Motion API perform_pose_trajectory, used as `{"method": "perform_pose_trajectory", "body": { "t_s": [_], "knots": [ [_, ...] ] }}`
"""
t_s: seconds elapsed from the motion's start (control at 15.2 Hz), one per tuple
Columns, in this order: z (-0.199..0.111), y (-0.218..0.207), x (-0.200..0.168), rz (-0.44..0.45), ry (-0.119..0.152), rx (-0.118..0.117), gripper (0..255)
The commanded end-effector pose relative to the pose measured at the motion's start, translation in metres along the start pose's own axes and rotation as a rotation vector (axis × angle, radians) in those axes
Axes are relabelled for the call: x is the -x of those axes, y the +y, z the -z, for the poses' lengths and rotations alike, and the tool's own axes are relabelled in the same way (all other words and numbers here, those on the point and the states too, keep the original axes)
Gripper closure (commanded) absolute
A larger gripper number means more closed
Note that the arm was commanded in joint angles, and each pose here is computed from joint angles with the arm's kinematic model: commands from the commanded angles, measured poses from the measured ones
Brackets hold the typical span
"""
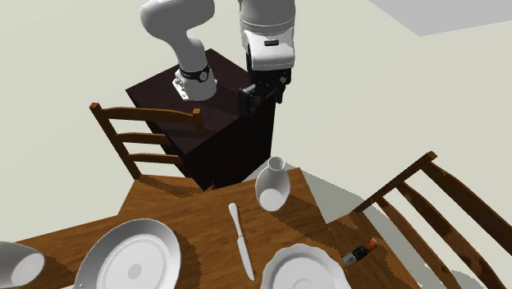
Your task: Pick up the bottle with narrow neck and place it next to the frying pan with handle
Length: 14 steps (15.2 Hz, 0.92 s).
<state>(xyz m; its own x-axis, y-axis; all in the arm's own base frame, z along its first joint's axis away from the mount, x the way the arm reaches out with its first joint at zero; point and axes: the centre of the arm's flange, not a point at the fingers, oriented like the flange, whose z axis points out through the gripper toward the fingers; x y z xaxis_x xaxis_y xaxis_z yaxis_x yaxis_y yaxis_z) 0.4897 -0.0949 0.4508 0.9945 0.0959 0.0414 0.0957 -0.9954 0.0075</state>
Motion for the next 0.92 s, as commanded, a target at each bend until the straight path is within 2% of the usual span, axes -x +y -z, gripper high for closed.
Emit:
{"method": "perform_pose_trajectory", "body": {
  "t_s": [0.0,0.46,0.86],
  "knots": [
    [-0.022,0.011,-0.016,-0.003,-0.007,-0.002,0],
    [-0.091,0.044,-0.072,-0.014,-0.032,-0.013,0],
    [-0.123,0.044,-0.071,-0.014,-0.032,-0.013,0]
  ]
}}
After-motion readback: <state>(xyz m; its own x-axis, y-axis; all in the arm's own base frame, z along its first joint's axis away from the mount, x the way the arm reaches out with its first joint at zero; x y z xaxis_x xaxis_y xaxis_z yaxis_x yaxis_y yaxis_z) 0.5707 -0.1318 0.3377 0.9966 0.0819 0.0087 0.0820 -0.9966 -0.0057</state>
